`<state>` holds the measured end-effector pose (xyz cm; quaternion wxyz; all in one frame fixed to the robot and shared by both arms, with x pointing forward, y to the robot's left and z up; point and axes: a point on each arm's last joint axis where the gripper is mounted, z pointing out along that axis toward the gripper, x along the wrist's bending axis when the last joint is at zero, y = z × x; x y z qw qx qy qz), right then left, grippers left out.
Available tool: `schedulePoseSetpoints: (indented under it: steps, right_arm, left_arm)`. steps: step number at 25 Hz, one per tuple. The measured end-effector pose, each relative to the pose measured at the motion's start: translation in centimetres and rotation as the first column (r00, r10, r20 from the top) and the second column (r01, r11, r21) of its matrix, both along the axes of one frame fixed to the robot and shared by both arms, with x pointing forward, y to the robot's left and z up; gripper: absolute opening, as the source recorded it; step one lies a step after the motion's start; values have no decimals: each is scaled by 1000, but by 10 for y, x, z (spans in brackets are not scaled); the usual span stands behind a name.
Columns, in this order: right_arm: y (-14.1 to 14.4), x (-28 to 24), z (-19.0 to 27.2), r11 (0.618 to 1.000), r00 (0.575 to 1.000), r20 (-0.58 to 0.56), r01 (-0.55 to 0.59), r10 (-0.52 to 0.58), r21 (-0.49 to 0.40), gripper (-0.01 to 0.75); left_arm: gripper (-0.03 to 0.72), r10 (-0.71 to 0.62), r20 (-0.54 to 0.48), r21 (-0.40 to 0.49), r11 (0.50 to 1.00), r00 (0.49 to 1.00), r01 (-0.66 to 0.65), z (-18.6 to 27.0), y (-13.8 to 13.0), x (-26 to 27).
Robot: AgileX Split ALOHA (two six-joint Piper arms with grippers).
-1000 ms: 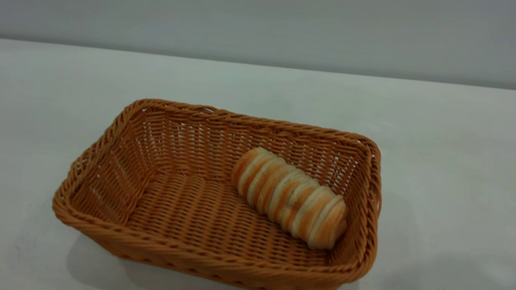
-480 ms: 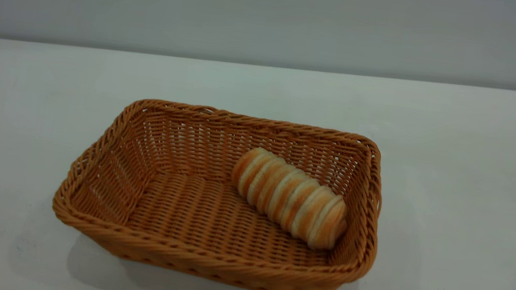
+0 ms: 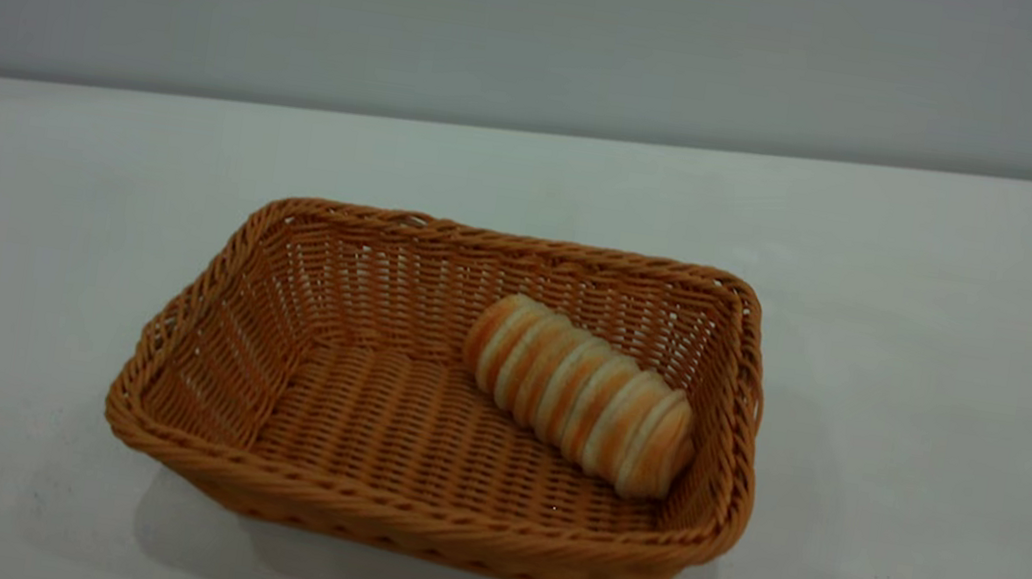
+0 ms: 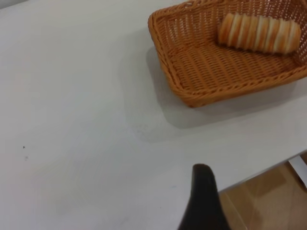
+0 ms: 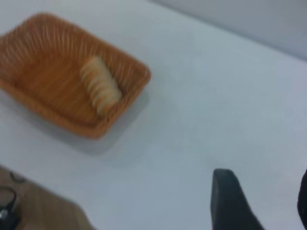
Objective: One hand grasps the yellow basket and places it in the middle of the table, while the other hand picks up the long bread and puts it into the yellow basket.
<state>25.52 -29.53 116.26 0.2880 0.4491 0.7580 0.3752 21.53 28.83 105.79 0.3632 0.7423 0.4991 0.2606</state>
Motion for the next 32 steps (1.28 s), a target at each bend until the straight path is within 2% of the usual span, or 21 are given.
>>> schedulePoseSetpoints:
  steps: [6,14,19,24,32]
  right_arm:
    - [-8,-17,-49,1000,1000,-19,-2,2,-6,386]
    - [-16,-38,-94,999,998,68,-16,13,50,386]
    - [-11,-30,-107,998,997,76,-20,15,64,386]
    - [-8,-24,-121,999,999,29,-20,18,46,386]
    - [-8,-24,-122,999,1000,22,-19,18,43,386]
  left_arm:
    - [594,27,-19,40,999,999,-27,-22,4,1]
    - [594,38,-19,54,998,999,-37,-25,5,3]
    - [594,40,-17,56,998,999,-39,-24,5,3]
    - [594,40,-17,56,998,999,-39,-24,5,3]
    - [594,40,-16,56,998,999,-39,-24,5,3]
